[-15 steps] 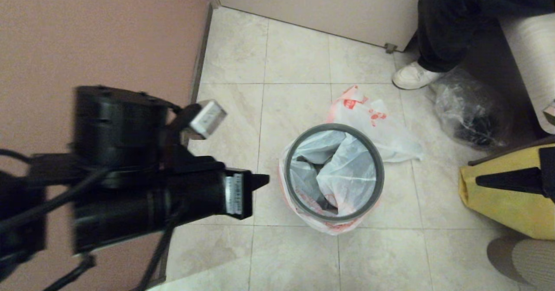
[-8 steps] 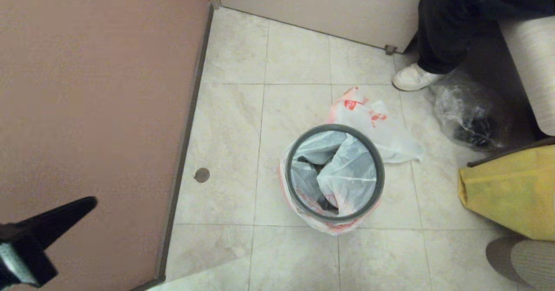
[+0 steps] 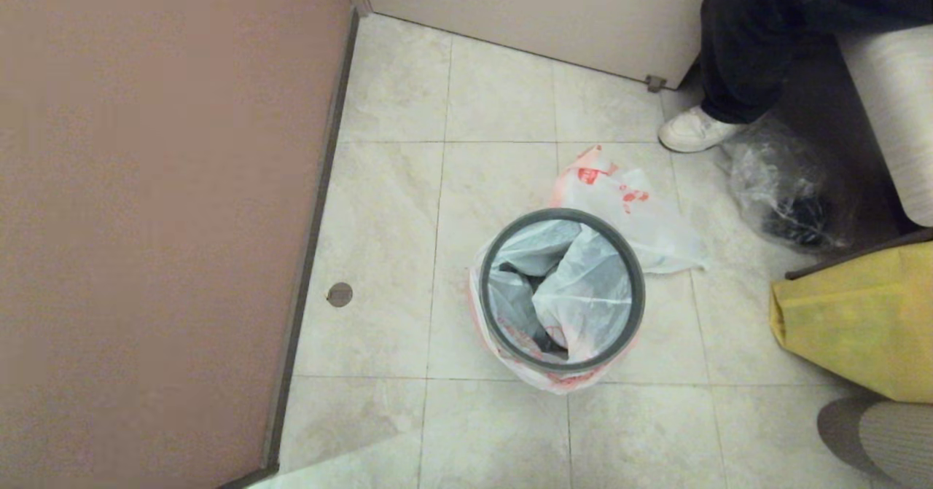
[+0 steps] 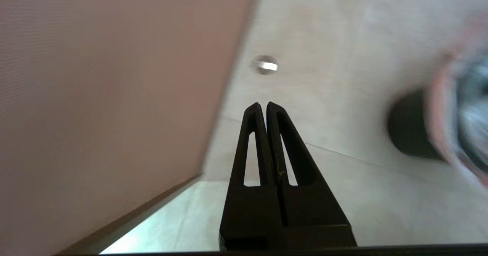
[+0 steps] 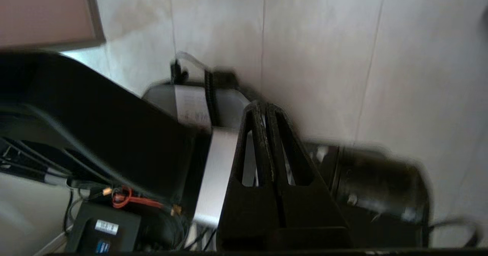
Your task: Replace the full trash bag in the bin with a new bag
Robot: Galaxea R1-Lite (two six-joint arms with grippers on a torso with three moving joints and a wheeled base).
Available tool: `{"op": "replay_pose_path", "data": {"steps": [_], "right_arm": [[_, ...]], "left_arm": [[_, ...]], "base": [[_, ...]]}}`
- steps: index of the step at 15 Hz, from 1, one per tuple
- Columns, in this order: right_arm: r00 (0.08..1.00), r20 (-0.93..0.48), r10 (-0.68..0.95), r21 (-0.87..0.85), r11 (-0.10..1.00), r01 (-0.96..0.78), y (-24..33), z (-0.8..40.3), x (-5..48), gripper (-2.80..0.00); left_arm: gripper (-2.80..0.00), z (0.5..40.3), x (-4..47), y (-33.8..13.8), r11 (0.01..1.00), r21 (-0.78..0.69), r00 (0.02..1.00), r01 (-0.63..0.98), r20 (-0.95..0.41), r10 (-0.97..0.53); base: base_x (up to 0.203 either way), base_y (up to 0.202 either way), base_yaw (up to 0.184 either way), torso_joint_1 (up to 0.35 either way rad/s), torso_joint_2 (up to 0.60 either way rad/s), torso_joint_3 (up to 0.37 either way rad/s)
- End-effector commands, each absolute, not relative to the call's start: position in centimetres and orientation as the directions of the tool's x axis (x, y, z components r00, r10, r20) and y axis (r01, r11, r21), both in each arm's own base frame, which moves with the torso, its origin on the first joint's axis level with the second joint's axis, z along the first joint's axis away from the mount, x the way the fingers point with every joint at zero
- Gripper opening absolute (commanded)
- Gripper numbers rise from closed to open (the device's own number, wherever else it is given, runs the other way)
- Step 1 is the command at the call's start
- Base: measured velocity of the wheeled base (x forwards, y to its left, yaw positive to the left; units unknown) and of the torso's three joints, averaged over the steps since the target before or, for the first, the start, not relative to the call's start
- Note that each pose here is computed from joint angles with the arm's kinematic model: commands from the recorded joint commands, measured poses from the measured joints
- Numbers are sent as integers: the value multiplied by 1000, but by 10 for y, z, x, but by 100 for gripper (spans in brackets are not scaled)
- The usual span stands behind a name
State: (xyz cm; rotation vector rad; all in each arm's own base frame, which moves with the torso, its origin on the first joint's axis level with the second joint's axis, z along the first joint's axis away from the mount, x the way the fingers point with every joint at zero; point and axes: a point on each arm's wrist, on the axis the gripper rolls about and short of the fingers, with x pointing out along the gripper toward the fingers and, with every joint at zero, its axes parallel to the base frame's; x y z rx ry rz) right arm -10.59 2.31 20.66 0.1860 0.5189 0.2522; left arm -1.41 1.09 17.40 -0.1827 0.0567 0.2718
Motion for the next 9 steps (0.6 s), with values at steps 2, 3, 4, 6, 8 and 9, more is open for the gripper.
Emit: {"op": "replay_pose_path", "data": {"steps": [2,3,4,6,8,9], "right_arm": [[835,-456,308,228,947,-225,20,222,-107,-280],[827,-468,312,226,947,-229,17,216,-107,-280],[821,-478,313,217,947,-235,14,208,-108,-280],[820,-478,313,198,949,-247,11,186,-115,-280],[831,-472,295,167,955,-245,7,158,-120,-280],[856,-436,278,134,960,-244,6,143,-120,-280]], "left_arm": [[-280,177,-19,9,915,-184,933,-358,-57,354],[-280,174,-20,7,933,-187,952,-308,-60,302],[-280,164,-21,6,944,-185,962,-272,-79,262],[-280,143,-29,5,960,-188,977,-208,-72,198],[-280,118,-34,3,975,-191,993,-114,-61,104],[-280,105,-35,2,980,-184,996,-80,-53,71]], "base": [[0,0,0,0,0,0],[0,0,0,0,0,0],[0,0,0,0,0,0],[0,0,0,0,0,0],[0,0,0,0,0,0],[0,0,0,0,0,0]]}}
